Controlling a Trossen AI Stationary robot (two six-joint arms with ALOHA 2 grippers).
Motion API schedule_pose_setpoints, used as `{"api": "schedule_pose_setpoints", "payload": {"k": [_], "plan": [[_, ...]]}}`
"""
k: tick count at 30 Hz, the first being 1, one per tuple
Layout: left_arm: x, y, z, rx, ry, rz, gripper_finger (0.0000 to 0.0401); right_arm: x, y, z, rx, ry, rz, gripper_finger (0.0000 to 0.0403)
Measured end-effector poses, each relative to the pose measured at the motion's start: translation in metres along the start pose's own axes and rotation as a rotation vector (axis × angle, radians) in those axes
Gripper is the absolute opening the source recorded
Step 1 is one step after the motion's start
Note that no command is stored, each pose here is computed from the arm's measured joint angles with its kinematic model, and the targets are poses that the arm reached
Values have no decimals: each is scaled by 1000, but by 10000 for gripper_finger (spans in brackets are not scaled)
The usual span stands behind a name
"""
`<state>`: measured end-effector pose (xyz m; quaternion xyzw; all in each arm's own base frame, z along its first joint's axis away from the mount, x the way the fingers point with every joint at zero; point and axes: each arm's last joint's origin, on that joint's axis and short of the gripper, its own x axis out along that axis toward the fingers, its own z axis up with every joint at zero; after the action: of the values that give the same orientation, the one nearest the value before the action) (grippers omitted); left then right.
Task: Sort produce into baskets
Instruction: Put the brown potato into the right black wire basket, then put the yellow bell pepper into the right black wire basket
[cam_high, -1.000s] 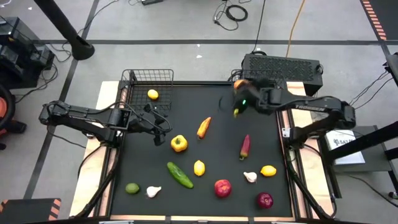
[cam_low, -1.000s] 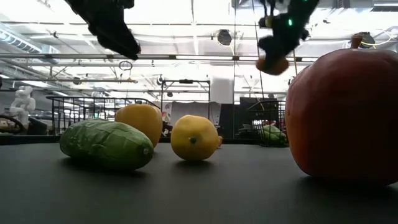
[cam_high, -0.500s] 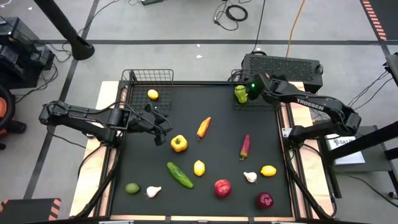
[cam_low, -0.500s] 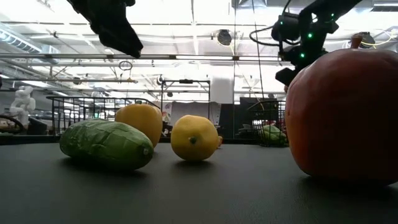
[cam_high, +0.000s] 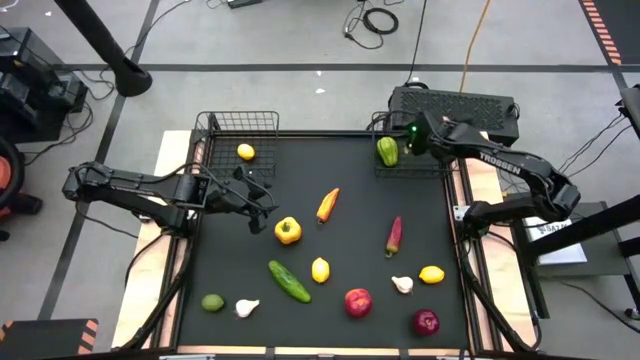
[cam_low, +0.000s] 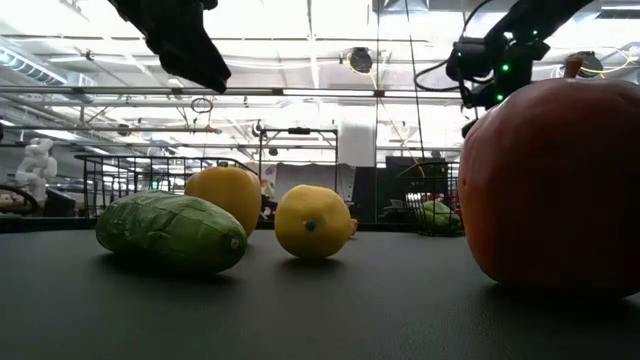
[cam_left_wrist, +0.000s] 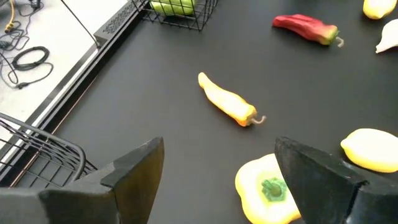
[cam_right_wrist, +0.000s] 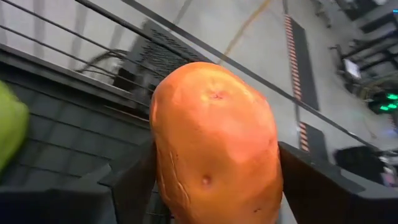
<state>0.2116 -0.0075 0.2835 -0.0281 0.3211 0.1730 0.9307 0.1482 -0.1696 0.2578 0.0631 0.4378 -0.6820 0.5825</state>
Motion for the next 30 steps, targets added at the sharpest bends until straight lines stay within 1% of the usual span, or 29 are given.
{"api": "schedule_pose_setpoints", "payload": {"k": [7, 11, 13, 15, 17, 20, 25, 28, 30], "plan": [[0, 0, 0, -1, -1, 0, 310, 1, -1, -1, -22, 10, -11, 345], [0, 0, 0, -4, -1, 0, 310, 0, 0, -1, -22, 8, -8, 353], [0, 0, 0, -4, -1, 0, 310, -3, 2, -2, -33, 6, 27, 353], [0, 0, 0, -3, -1, 0, 310, -11, 6, -4, -39, -4, 102, 353], [0, 0, 0, 1, -1, 0, 310, -28, 10, -7, -20, -47, 192, 353], [0, 0, 0, 0, 0, 0, 310, -62, 13, -15, -11, -148, 319, 352], [0, 0, 0, -20, 0, 0, 310, -119, 11, -40, 13, -295, 582, 352], [0, 0, 0, -26, -2, -1, 310, -143, 16, -56, -24, -338, 715, 352], [0, 0, 1, -32, -13, -4, 310, -155, 21, -66, -54, -352, 774, 352]]}}
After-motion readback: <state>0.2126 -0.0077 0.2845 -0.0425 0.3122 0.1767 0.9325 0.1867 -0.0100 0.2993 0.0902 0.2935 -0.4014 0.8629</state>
